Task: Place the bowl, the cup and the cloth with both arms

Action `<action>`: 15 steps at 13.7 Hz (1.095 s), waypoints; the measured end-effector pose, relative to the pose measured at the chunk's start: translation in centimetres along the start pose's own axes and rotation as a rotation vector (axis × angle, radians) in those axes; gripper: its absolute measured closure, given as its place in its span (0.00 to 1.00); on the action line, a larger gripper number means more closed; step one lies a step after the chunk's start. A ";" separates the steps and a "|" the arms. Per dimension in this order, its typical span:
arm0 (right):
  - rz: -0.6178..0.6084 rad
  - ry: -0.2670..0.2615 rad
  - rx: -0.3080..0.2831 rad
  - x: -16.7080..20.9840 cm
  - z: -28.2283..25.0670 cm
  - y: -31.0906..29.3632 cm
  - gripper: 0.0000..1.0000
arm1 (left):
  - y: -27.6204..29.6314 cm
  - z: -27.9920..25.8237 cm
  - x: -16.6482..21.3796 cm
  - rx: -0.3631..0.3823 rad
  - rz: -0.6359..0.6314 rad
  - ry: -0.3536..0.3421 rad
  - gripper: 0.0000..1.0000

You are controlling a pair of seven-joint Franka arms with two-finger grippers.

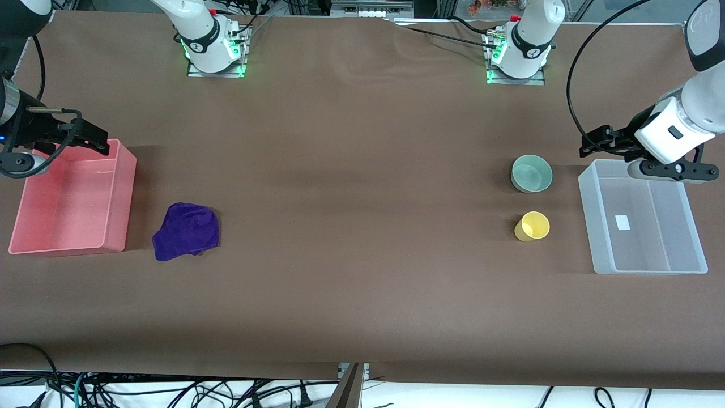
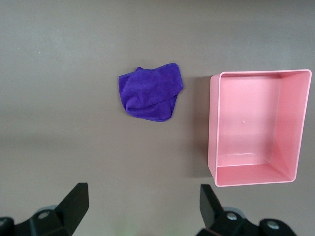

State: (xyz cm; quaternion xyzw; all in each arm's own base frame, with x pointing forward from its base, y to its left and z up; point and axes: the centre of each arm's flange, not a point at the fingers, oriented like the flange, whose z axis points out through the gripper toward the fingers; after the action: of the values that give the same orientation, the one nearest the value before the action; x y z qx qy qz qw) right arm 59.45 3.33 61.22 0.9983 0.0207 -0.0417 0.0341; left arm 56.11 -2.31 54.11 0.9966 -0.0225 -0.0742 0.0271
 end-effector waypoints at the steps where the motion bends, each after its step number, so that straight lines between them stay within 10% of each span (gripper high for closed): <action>1: 0.000 0.000 0.000 0.0 0.0 0.0 0.00 | 0.0 0.2 -0.1 0.000 0.000 -0.011 0.00; 9: -0.004 -0.020 0.000 1.1 1.7 -0.3 0.00 | -0.9 4.5 -0.5 0.057 0.011 -0.142 0.00; 15: -0.077 -0.005 0.000 6.5 9.7 -5.1 0.00 | -2.5 17.4 -0.9 0.049 0.339 -0.179 0.00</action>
State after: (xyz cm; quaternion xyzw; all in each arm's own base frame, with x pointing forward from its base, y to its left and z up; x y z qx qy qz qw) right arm 64.89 8.02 50.72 0.9967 0.0591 -0.0457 0.0325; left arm 52.71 -0.71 36.90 0.9684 -0.1941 -0.1562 0.0127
